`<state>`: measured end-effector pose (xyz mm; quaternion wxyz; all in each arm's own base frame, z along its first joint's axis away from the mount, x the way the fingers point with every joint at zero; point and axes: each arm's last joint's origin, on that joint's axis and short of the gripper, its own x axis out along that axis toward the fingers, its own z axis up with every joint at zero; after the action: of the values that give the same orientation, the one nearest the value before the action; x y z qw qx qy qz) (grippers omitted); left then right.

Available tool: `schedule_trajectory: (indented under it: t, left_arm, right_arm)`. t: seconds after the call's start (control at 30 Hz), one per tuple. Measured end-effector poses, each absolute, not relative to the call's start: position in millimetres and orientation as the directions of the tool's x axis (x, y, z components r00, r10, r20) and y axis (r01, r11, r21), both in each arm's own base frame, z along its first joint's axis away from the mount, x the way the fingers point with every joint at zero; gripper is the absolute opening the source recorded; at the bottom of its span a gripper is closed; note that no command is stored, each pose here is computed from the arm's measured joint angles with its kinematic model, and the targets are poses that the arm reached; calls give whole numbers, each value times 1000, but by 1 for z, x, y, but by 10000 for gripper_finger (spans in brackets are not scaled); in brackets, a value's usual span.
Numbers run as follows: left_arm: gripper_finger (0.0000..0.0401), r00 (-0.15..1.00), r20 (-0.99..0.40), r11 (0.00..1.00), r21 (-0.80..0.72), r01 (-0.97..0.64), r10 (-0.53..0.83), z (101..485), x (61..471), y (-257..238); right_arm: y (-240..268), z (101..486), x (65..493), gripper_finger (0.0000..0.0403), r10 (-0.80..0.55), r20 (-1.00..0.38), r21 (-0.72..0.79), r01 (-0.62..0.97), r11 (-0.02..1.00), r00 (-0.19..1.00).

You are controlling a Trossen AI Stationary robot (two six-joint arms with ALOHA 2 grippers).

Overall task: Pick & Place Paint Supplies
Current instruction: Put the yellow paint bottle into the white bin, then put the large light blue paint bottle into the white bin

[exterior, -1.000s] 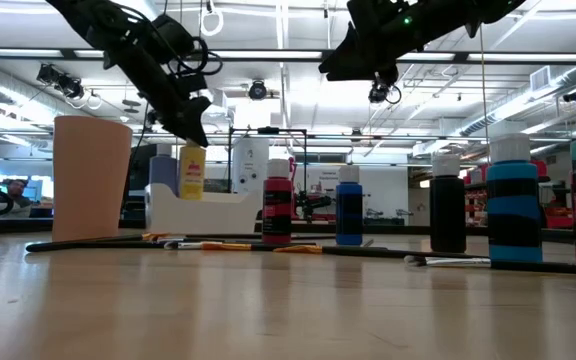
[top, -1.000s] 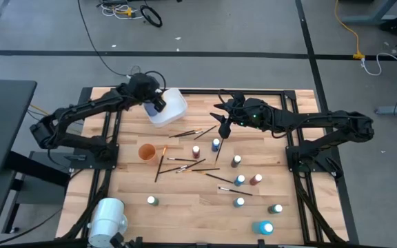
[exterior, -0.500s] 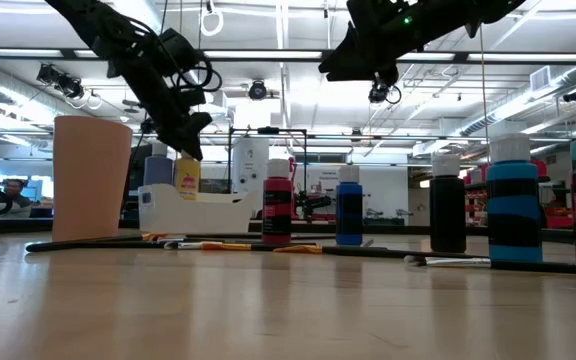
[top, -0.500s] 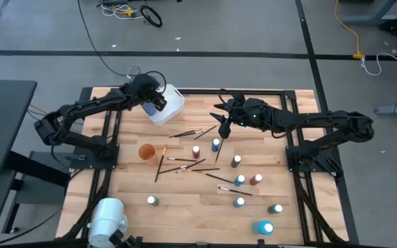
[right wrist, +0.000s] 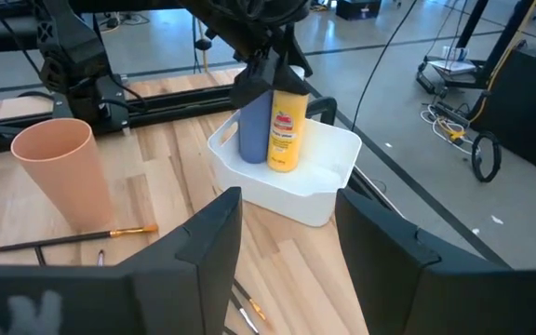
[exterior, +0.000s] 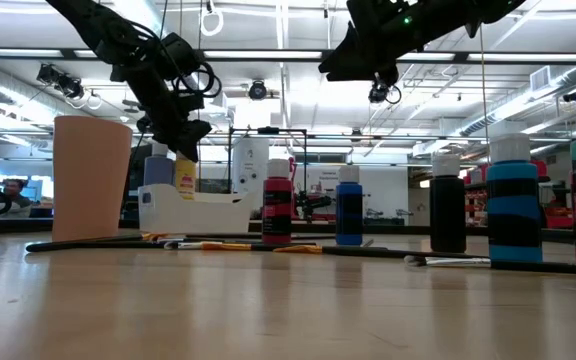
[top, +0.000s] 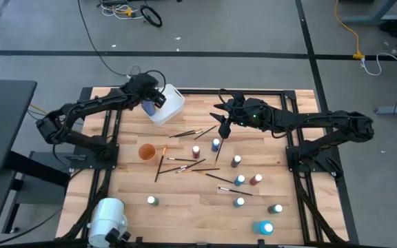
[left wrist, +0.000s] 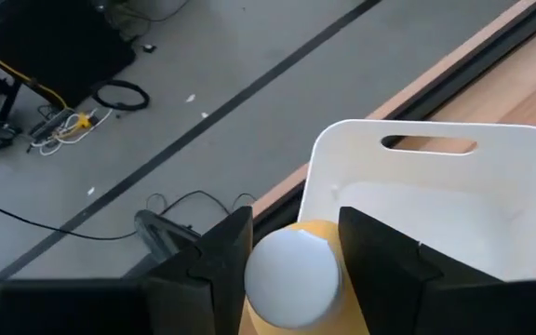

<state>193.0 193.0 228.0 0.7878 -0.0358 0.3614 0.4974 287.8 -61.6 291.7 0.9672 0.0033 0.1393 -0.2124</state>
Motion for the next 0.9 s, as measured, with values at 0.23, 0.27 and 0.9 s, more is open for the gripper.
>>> schedule_trajectory:
  t: [0.23,0.27,0.9]
  left_arm:
    - [174,286,-600,549,313,-775,747,234,196,186]
    - [174,289,-592,551,323,-769,752,237,196,185]
    - [161,772,-473,890,63,-451,425,290,206,134]
  right_arm:
    - [-62,292,288,178,-409,-271,-43,413,910,872]
    - [-62,292,288,178,-411,-271,-35,417,908,871]
    - [-52,285,291,178,-93,-325,39,112,993,941]
